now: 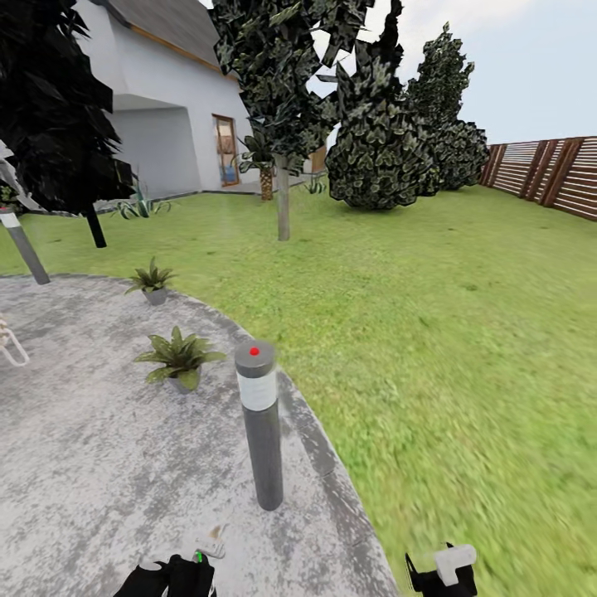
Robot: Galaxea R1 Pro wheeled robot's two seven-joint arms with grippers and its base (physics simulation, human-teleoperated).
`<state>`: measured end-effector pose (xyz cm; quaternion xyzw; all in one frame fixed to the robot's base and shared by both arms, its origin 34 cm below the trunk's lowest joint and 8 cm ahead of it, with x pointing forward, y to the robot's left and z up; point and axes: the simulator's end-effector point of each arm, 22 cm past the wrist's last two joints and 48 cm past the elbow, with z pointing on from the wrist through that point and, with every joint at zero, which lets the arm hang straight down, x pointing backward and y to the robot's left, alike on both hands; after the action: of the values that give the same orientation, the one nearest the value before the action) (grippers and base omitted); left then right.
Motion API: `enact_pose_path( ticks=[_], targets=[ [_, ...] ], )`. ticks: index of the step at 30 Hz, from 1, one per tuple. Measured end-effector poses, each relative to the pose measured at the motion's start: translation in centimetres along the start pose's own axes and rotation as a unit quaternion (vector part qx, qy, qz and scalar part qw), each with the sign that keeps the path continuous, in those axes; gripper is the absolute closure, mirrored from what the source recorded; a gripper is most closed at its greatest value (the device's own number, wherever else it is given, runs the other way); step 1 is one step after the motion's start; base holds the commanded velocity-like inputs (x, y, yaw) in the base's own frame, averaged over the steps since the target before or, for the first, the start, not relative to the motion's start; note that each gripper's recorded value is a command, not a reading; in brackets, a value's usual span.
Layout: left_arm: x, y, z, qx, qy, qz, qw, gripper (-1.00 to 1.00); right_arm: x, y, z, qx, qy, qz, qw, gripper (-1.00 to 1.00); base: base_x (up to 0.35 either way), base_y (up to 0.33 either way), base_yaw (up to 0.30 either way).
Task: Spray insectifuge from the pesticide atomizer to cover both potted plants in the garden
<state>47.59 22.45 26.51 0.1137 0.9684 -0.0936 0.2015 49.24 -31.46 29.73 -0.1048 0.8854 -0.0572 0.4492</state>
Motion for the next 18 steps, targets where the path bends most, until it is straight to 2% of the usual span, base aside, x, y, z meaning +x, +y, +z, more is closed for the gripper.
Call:
enact_pose_path(
  ticks=[18],
  targets=[
    [0.01,0.00,0.00,0.000,0.000,0.000,1.0000,1.00,-0.01,0.03,0.00,0.000,0.000,0.000,1.0000,-1.00,0.000,-0.276,0.000]
  ],
)
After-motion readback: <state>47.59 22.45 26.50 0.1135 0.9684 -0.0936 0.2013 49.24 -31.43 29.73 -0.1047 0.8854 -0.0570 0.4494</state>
